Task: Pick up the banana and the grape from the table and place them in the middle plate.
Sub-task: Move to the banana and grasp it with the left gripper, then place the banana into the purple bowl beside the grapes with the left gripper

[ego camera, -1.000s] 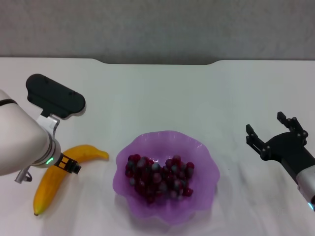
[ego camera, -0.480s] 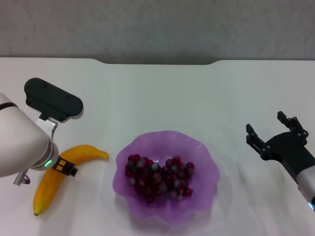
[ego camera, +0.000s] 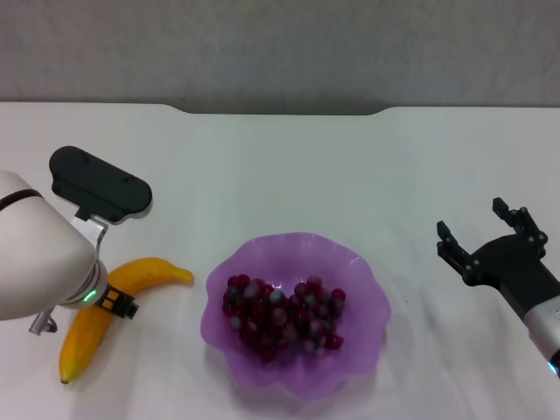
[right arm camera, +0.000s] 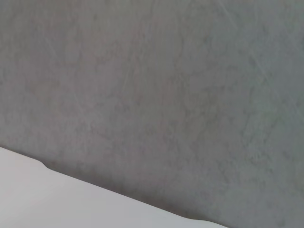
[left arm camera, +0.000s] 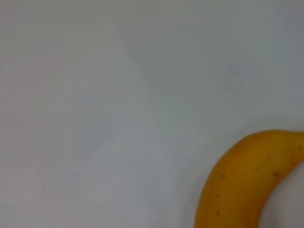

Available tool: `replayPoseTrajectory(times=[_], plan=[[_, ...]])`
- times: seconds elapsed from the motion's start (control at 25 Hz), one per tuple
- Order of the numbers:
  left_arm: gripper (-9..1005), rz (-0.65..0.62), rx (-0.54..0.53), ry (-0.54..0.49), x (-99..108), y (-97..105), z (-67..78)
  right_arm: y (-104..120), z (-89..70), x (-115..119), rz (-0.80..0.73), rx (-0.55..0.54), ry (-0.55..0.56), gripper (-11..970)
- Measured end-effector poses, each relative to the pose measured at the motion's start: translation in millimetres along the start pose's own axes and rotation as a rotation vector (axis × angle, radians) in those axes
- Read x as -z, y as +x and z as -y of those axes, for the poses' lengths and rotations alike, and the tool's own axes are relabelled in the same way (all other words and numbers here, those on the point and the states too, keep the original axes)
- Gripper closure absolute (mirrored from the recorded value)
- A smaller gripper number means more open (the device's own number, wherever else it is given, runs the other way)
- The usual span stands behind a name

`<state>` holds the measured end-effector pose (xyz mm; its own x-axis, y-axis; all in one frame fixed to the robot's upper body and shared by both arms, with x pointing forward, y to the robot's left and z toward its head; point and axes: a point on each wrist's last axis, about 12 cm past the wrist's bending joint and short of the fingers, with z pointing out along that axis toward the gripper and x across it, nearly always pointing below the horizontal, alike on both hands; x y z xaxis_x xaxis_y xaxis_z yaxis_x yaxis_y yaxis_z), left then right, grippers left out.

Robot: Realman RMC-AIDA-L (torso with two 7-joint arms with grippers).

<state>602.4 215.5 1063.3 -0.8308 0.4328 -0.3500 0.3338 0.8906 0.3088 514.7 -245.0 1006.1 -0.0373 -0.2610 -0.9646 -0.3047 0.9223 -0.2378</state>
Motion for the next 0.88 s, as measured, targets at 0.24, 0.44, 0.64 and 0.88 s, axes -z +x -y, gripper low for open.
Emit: replayPoseTrajectory(times=[0.24, 0.44, 0.64, 0.88], plan=[[283, 0.008, 0.007, 0.003, -0.1, -1.1, -0.2, 0.0, 0.1, 0.1, 0.001, 0.004, 0.0, 97], [421, 0.013, 0.011, 0.006, 0.0, -1.9, 0.0, -0.1, -0.1, 0.1, 0.001, 0.004, -0.001, 97], [493, 0.026, 0.039, -0.012, 0.3, -2.5, -6.1, 0.1, 0.0, 0.3, 0.001, 0.004, -0.001, 97], [486, 0.141, 0.103, -0.037, 22.0, -5.5, -18.1, 1.5, 0.8, 1.7, -0.004, 0.006, 0.002, 97]])
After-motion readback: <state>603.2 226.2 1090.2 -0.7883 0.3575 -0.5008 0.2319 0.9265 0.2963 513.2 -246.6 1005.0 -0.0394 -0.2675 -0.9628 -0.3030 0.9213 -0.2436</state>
